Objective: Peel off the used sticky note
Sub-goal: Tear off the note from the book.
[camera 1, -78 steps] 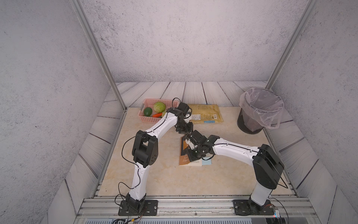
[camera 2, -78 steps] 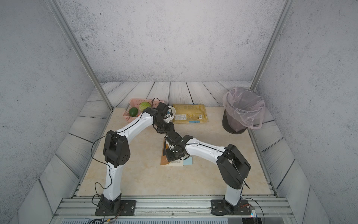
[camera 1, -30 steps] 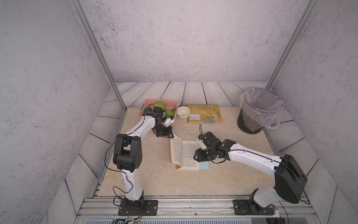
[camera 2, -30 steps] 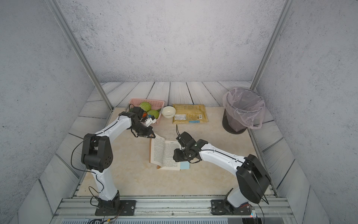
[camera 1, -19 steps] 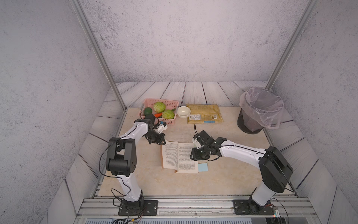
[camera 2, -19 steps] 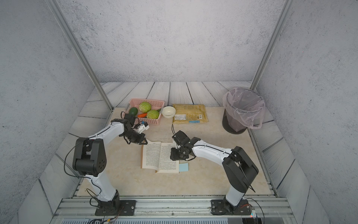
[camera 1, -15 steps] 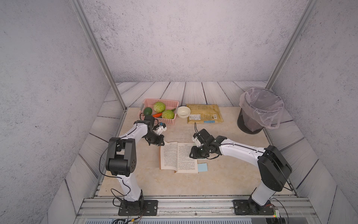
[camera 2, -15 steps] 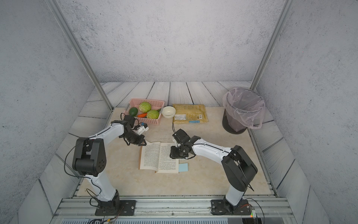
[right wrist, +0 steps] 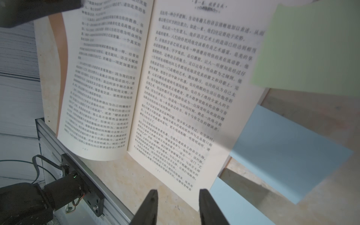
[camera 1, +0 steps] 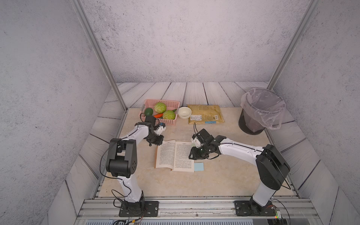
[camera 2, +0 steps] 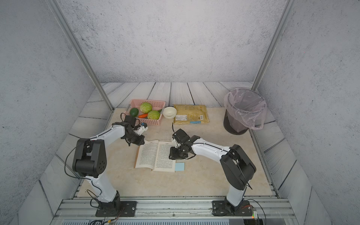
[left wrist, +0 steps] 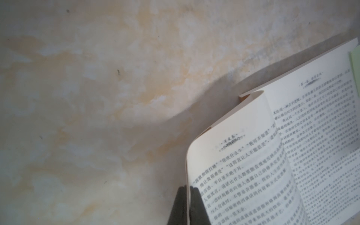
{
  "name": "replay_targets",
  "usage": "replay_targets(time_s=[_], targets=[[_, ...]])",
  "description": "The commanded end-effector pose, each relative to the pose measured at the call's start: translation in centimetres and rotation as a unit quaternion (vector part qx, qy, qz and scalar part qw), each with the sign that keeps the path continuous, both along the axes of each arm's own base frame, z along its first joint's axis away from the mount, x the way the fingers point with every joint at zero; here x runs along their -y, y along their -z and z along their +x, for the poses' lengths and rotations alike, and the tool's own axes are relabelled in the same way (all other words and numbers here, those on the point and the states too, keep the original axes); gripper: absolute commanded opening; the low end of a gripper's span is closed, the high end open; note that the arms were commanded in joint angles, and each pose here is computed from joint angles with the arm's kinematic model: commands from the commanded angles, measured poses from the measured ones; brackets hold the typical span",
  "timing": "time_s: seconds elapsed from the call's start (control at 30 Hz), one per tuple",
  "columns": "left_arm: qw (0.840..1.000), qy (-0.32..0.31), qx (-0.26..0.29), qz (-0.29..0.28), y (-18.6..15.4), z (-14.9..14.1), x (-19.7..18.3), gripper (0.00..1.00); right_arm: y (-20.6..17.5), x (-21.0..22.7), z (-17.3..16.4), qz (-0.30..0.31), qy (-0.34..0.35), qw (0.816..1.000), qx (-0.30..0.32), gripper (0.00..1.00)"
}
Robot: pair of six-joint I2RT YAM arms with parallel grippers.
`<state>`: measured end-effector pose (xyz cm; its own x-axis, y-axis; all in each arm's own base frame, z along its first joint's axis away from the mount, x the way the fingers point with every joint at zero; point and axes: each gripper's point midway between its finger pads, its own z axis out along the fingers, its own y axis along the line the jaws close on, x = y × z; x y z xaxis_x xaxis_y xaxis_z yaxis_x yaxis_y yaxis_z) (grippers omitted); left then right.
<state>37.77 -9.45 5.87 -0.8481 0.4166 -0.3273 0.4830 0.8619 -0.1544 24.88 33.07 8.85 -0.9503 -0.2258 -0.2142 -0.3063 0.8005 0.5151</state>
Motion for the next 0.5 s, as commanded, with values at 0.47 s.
replay_targets(time_s=[0.47], targets=[[0.999, -0.016, -0.032, 0.01, 2.8, -0.8, -0.7, 0.0, -1.6, 5.8, 5.4, 0.017, 0.079, 0.997, -0.007, 0.43]])
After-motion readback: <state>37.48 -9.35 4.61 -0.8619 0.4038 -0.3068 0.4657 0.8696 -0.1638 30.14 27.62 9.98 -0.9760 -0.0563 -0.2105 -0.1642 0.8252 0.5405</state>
